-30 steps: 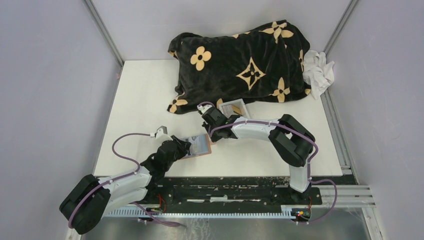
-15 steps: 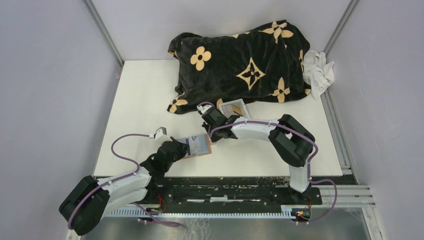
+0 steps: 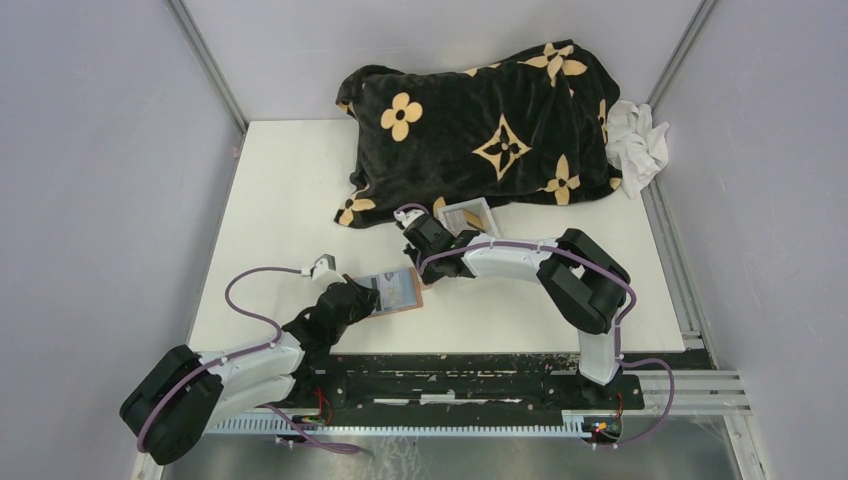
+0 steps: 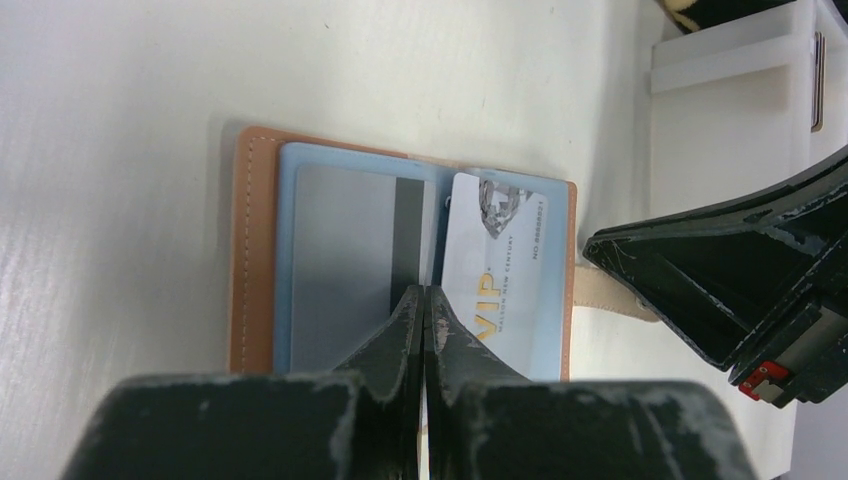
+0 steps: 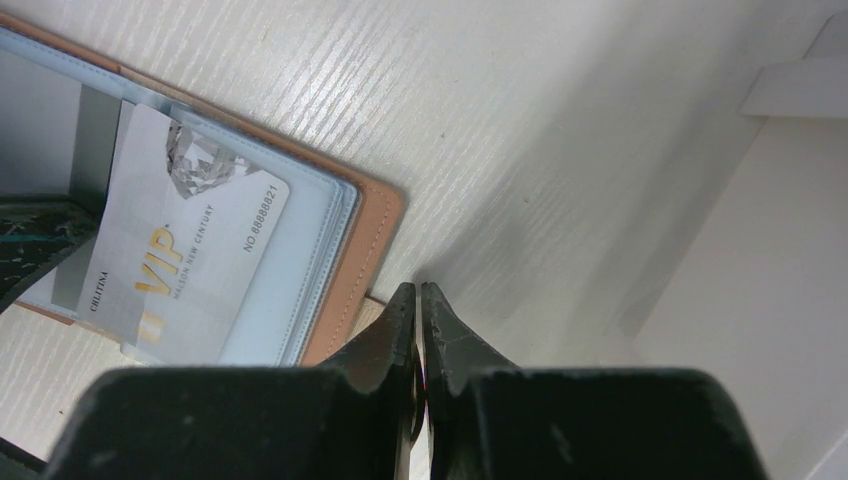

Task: Put the credit cards into the card holder
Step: Insert the credit card into the card holder.

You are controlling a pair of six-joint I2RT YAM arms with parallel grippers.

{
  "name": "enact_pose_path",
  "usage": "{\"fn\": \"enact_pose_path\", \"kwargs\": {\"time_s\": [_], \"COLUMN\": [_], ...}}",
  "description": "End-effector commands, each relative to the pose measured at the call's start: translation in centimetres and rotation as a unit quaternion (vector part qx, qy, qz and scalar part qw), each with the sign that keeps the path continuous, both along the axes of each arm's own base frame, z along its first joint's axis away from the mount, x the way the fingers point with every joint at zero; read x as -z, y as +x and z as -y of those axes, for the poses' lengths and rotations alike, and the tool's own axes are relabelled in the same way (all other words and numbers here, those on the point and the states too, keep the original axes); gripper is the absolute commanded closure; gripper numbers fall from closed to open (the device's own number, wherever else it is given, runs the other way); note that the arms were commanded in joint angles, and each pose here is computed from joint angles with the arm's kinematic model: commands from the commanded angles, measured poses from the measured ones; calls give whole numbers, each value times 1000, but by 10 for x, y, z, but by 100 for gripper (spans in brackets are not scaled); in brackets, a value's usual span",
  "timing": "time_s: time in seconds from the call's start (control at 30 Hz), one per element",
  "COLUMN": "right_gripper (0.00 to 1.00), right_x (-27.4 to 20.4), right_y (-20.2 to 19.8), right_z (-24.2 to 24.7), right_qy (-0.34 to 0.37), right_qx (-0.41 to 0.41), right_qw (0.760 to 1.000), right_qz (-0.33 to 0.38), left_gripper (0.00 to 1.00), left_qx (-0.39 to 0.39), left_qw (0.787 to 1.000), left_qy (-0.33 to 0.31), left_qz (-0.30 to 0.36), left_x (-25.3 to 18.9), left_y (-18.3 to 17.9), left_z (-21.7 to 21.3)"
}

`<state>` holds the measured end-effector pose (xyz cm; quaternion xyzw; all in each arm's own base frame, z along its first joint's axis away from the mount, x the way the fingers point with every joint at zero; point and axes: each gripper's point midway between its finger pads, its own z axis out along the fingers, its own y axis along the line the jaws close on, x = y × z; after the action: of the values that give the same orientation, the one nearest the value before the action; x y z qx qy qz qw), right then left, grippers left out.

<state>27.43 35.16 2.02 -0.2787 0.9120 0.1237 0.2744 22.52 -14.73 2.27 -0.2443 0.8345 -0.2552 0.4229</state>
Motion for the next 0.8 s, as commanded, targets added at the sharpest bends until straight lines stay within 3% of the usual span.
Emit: {"fn": "enact_pose_path", "kwargs": {"time_s": [0.0,0.77], "right_gripper": [90,91], "right_x": [-20,-17], "right_y": [8,4], "right_z": [-9,-12], "right_qy": [25,21], "right_qx": [8,1], "right_qw": [999,1000], "right_qz": [25,21], "left_gripper": [97,97], "left_qx": [19,25], "left_qw": [1000,999], "left_qy": [13,8], "left_qz": [7,22], "left_x": [-1,-13], "left_y": [0,6], "left_z": [7,23]}}
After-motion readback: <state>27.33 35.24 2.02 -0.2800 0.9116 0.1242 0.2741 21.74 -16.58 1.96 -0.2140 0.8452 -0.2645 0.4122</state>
